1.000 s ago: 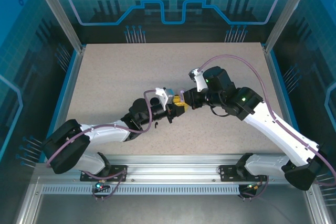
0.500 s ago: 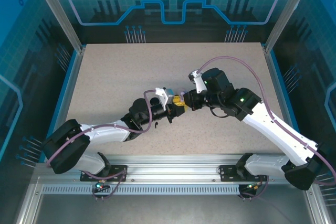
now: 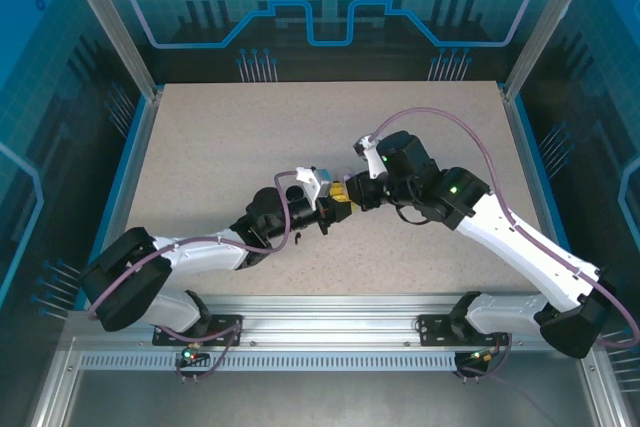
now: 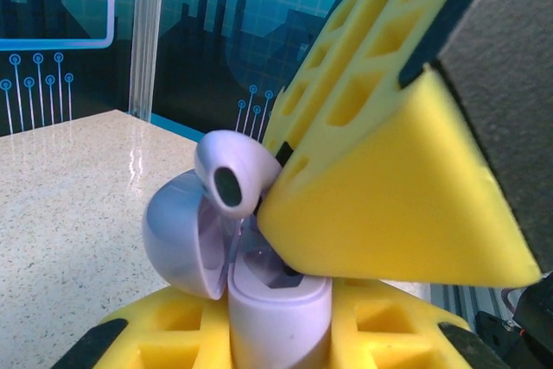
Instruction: Insert the wireless bluetooth earbuds into the charging case
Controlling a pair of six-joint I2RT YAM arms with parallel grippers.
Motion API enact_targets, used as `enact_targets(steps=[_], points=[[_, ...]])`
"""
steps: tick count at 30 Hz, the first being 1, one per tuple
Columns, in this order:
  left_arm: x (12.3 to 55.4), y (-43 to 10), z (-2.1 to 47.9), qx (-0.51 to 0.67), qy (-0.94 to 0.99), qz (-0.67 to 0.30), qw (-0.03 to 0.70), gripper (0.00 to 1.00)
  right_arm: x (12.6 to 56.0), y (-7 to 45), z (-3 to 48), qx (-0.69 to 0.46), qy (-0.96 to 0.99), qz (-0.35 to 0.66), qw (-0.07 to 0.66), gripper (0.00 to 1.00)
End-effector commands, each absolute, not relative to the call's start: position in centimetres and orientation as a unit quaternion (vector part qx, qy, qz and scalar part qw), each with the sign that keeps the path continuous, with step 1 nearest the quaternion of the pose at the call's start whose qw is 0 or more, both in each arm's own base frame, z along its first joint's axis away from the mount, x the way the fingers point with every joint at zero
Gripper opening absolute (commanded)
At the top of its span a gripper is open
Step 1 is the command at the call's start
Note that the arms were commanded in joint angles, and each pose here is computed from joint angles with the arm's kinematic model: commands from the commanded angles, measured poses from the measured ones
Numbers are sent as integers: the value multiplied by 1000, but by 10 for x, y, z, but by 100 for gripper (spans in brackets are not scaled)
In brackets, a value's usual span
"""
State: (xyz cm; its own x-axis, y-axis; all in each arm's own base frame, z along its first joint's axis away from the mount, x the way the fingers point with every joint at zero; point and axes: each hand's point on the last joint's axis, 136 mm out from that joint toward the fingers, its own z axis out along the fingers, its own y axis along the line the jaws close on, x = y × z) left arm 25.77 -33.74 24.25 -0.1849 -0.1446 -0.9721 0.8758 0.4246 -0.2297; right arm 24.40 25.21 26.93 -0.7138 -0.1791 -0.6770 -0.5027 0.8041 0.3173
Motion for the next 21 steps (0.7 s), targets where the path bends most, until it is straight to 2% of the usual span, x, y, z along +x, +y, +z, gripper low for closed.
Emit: enact_targets(steps=[1,21], points=[[254,-338,271,292,587,-463,597,3,243,253,265,-195,898,233,319,16],[256,-338,268,292,590,-462,595,3,241,248,270,-199,896,227,325,19]])
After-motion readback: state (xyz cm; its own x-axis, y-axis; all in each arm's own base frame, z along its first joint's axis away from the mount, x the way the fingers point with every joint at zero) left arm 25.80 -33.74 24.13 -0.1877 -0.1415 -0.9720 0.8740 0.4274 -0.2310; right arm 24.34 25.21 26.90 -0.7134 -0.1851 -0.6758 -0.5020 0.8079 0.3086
